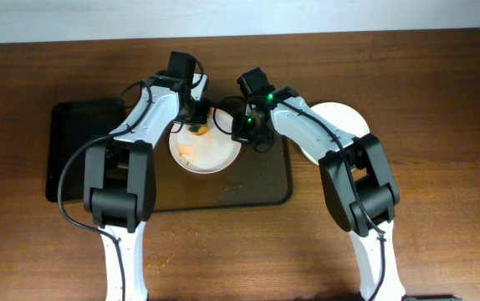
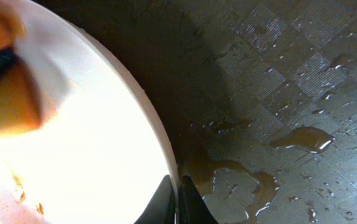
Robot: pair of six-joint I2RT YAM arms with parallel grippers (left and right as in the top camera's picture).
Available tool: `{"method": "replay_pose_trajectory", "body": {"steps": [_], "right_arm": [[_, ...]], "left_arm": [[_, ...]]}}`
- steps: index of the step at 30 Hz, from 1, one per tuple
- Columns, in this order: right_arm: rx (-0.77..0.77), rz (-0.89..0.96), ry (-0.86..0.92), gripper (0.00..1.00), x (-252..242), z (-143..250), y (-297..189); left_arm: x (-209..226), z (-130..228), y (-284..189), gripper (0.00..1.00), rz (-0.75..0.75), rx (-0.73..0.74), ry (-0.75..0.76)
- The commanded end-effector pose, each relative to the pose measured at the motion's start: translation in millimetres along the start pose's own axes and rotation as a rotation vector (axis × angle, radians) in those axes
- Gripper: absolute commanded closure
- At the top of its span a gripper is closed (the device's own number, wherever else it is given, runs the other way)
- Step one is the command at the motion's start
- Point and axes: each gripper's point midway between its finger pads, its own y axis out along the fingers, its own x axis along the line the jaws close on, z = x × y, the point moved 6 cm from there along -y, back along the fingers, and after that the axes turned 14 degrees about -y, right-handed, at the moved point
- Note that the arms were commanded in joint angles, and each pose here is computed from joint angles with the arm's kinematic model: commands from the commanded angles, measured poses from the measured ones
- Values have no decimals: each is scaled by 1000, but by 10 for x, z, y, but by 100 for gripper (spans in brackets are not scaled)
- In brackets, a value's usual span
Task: Clean dirty plates on tray and stack at the side
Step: 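Scrub the last plate with the sponge while the right gripper holds it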
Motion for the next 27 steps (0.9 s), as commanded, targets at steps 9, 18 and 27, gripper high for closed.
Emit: {"method": "replay_pose_trajectory", "body": {"steps": [9,18,27], "right_arm": [[-8,21,8,96,-54,-20,-2],[-6,18,8,96,-50,-18,-1],[-7,18,0,96,-50,-18,-1]], "left_arm": [[436,920,91,99,-232,479,-43],[-33,820,148,100,236,441,166],[146,162,348,100,-23,63,136]]}}
